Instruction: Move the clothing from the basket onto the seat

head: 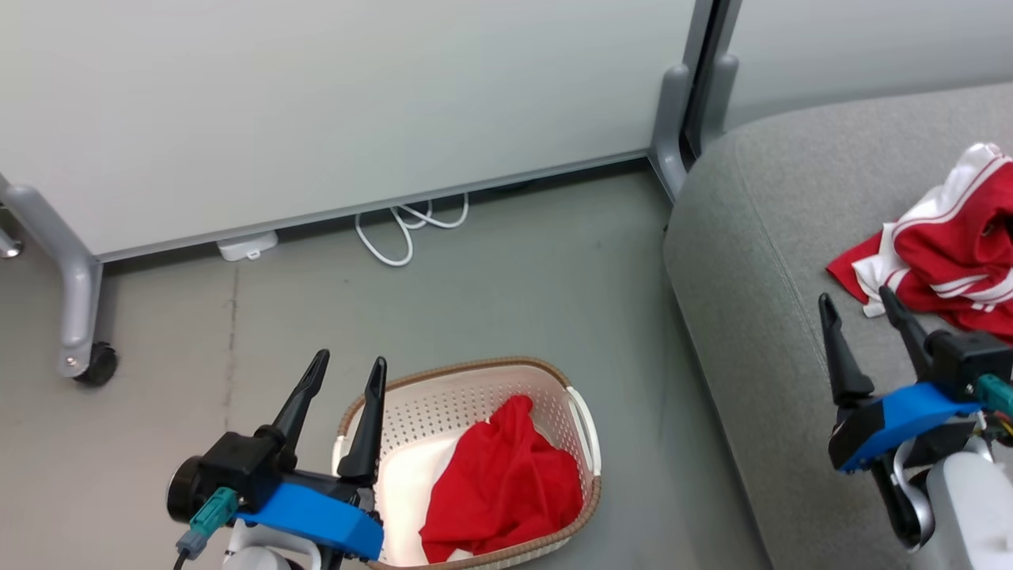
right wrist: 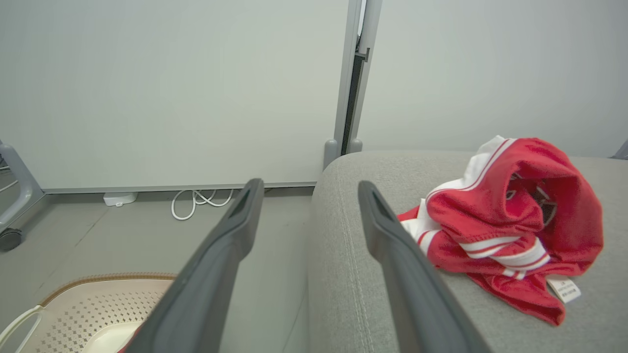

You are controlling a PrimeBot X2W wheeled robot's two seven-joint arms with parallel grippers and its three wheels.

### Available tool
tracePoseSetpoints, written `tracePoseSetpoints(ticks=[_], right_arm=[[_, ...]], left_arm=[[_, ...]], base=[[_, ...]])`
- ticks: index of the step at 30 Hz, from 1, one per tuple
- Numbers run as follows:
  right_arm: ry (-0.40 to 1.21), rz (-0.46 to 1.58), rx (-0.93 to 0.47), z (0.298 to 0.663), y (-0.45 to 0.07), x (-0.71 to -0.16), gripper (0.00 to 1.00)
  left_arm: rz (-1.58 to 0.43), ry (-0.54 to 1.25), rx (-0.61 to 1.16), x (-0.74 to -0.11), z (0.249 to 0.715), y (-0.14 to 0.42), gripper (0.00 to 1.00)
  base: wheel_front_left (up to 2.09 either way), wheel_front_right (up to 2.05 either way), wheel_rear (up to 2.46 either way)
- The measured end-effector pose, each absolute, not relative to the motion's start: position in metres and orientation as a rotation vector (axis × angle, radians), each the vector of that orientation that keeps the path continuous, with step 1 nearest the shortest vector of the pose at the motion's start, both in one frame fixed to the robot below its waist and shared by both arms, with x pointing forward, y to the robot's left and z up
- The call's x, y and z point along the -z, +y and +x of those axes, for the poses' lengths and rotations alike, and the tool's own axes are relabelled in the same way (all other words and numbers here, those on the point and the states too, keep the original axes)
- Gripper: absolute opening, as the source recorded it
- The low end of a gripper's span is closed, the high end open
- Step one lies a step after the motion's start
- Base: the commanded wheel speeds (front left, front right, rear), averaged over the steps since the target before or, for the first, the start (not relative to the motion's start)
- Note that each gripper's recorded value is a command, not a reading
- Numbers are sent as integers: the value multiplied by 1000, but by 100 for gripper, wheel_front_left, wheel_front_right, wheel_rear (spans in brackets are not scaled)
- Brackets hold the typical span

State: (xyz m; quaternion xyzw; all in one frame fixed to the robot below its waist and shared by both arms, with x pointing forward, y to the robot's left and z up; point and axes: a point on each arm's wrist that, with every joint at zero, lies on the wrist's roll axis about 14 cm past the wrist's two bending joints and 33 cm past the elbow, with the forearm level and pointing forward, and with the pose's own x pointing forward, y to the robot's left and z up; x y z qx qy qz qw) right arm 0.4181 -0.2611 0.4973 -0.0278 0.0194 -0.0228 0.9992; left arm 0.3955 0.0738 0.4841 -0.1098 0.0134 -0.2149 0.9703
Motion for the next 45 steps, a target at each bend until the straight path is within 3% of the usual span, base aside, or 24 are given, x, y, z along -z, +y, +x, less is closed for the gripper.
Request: tracePoseSetpoints(ticks=[13,22,45], right_arm=[[-42,-13,-87,395,-193,-520,100],[-50,12,-121,387,-172,-520,100],[-20,33,-138,384,-162,-512,100]], left_arm=[[-212,21,232,-483,376,140,100],[-210,34,125,-475,372,175,100],[-218,56,124,-468,372,170,100]], base=[[0,0,0],[0,0,0],[0,0,0]])
